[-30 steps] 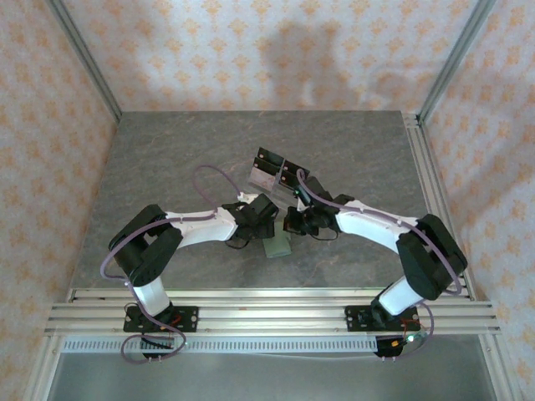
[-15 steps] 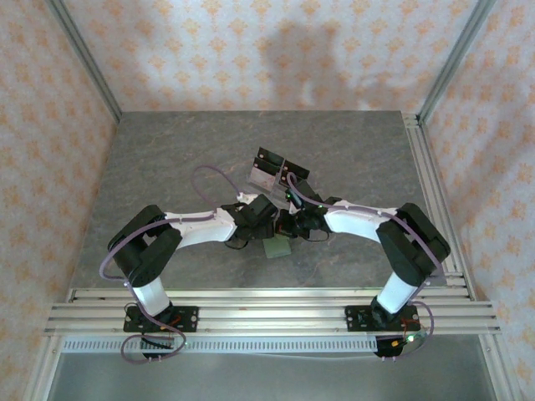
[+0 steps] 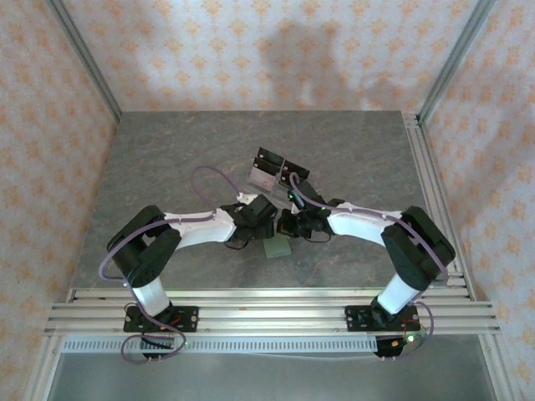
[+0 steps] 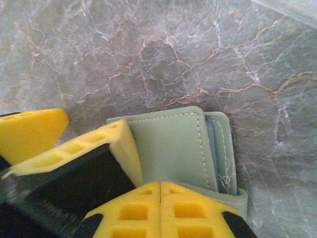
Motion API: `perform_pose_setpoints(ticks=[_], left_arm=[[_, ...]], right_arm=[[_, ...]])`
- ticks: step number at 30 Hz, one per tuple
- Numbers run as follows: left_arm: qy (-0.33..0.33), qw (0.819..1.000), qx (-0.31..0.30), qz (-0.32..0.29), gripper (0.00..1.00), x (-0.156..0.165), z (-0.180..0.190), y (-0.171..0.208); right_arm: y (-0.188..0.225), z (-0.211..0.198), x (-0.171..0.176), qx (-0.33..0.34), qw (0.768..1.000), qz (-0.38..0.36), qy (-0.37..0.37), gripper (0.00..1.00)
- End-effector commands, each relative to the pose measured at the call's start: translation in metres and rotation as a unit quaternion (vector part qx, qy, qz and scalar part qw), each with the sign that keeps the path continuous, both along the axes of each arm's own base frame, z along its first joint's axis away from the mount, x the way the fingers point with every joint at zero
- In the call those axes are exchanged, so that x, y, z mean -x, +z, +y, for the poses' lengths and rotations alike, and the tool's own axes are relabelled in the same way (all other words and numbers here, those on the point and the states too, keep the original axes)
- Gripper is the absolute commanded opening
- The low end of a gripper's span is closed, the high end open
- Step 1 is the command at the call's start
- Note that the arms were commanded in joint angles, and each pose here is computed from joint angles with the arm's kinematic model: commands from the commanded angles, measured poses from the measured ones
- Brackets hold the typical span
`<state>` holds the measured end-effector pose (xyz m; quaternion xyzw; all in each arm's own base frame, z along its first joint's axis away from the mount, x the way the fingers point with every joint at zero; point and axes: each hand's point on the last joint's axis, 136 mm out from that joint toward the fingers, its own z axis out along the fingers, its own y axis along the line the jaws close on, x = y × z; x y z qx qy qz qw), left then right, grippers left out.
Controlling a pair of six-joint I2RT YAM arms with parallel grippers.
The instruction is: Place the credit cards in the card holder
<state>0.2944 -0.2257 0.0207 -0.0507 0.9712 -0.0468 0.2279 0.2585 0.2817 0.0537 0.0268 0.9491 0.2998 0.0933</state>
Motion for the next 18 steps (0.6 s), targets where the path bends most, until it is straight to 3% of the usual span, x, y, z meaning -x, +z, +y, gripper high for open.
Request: perform_pose_setpoints(ticks=[1, 18], left_arm=[[-0.022, 0.999, 0.014, 0.047, 0.90, 0.023, -0.008, -0.019], [-0.022, 0.998, 0.013, 0.050, 0.90, 0.024, -0.008, -0.021]], right_arm=[[0.011, -0.009, -0.002, 0.011, 1.000, -0.018, -0.007, 0.00], [-0.012, -0.002, -0.001, 0.014, 1.000, 0.008, 0.004, 0.00]])
